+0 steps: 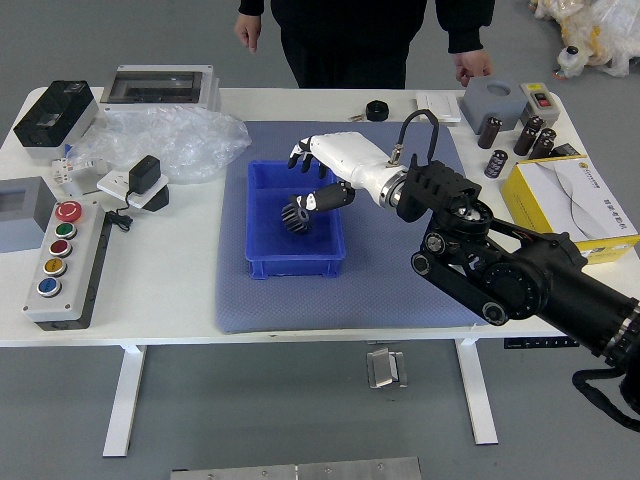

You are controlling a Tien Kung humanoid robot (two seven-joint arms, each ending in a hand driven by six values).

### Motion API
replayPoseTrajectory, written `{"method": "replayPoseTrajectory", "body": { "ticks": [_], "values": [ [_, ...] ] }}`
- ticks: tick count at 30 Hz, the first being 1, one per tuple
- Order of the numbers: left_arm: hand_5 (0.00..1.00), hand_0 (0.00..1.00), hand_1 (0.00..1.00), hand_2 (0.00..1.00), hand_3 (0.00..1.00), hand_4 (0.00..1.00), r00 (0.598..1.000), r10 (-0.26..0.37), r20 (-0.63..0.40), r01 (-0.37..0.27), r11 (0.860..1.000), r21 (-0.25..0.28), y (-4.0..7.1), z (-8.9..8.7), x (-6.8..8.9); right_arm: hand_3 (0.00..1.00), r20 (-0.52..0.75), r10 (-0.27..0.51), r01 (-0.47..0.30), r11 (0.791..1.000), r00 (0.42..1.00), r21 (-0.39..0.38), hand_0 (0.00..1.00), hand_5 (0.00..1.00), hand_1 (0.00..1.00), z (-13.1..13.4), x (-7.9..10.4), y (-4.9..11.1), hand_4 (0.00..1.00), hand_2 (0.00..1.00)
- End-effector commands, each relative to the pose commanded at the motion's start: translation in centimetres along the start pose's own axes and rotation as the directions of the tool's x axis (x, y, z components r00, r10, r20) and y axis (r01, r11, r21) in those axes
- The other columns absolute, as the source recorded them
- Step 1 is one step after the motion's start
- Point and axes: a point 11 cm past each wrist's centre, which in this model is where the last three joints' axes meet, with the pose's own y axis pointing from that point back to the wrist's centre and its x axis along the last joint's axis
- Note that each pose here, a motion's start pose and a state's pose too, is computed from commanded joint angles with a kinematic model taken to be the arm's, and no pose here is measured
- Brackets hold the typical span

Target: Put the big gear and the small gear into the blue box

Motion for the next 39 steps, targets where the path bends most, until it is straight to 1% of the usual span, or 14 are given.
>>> {"method": "replayPoseTrajectory", "body": {
  "ticks": [1,4,7,12,18,19,24,25,29,30,31,36,37,39],
  "values": [
    [0.332,0.901,0.890,0.859,0.869,0.789,1.000,0.000,0.000,0.000,1.000,0.000,0.0,0.0,0.0,0.793,0.002,-0.001,0.001,1.000,1.000,0.000,0.537,0.492,0.519,0.0,0.0,0.0,0.889,0.681],
    [0.332,0.901,0.890,0.859,0.869,0.789,1.000,0.001,0.000,-0.001,1.000,0.000,0.0,0.0,0.0,0.793,0.002,0.000,0.000,1.000,1.000,-0.002,0.537,0.492,0.519,0.2,0.1,0.1,0.889,0.681],
    [0.332,0.901,0.890,0.859,0.868,0.789,1.000,0.001,-0.001,-0.001,1.000,-0.001,0.0,0.0,0.1,0.781,-0.003,0.007,-0.007,1.000,1.000,-0.013,0.536,0.498,0.519,0.7,0.6,0.3,0.894,0.676],
    [0.332,0.901,0.890,0.859,0.868,0.789,1.000,0.000,-0.005,0.000,1.000,0.002,0.0,-0.2,0.0,0.781,-0.012,0.027,-0.027,0.998,1.000,-0.055,0.536,0.498,0.519,2.7,1.7,1.2,0.894,0.676],
    [0.331,0.902,0.890,0.859,0.868,0.789,1.000,-0.001,-0.012,0.001,1.000,-0.002,0.0,-0.1,-0.1,0.773,-0.008,0.036,-0.037,0.991,0.999,-0.130,0.534,0.498,0.515,6.3,2.1,3.1,0.885,0.669],
    [0.331,0.902,0.890,0.859,0.868,0.789,1.000,-0.001,-0.013,0.001,1.000,-0.002,0.0,-0.1,-0.1,0.751,-0.005,0.038,-0.039,0.989,0.999,-0.145,0.540,0.475,0.527,7.0,2.2,3.6,0.845,0.667],
    [0.331,0.902,0.890,0.859,0.868,0.789,1.000,-0.003,-0.018,0.003,1.000,-0.002,0.0,-0.1,-0.1,0.751,0.001,0.049,-0.048,0.976,0.999,-0.210,0.540,0.475,0.527,10.0,2.5,5.8,0.845,0.667],
    [0.332,0.902,0.890,0.859,0.868,0.789,1.000,-0.002,-0.019,0.002,1.000,-0.003,0.0,-0.1,-0.1,0.736,0.001,0.054,-0.053,0.973,0.999,-0.224,0.603,0.444,0.584,10.6,2.6,6.3,0.754,0.691],
    [0.332,0.902,0.890,0.859,0.868,0.789,1.000,-0.002,-0.023,0.002,1.000,-0.004,0.0,-0.1,-0.1,0.736,0.001,0.082,-0.078,0.958,0.997,-0.276,0.603,0.444,0.584,12.7,3.6,8.1,0.754,0.691],
    [0.332,0.902,0.890,0.859,0.868,0.789,1.000,-0.002,-0.025,0.002,1.000,-0.005,0.0,-0.1,-0.1,0.736,0.002,0.091,-0.086,0.953,0.996,-0.290,0.603,0.444,0.584,13.2,3.9,8.7,0.754,0.691],
    [0.330,0.902,0.890,0.859,0.868,0.789,1.000,-0.002,-0.026,0.001,1.000,-0.005,0.0,-0.1,-0.1,0.742,0.005,0.101,-0.095,0.948,0.995,-0.305,0.659,0.456,0.642,13.8,4.1,9.3,0.676,0.744],
    [0.330,0.902,0.890,0.859,0.868,0.789,0.999,-0.002,-0.032,0.001,1.000,-0.005,0.0,-0.2,-0.1,0.742,0.040,0.165,-0.139,0.919,0.985,-0.369,0.659,0.456,0.642,16.2,5.2,12.0,0.676,0.744],
    [0.330,0.901,0.890,0.859,0.868,0.788,0.999,-0.002,-0.033,0.001,1.000,-0.005,0.0,-0.2,-0.1,0.797,0.051,0.185,-0.152,0.912,0.981,-0.380,0.688,0.494,0.679,16.7,5.4,12.6,0.656,0.777],
    [0.330,0.901,0.890,0.859,0.868,0.788,0.999,-0.001,-0.035,0.001,1.000,-0.006,0.0,-0.2,0.0,0.797,0.088,0.236,-0.183,0.898,0.968,-0.401,0.688,0.494,0.679,17.4,5.7,13.6,0.656,0.777]
  ]
}}
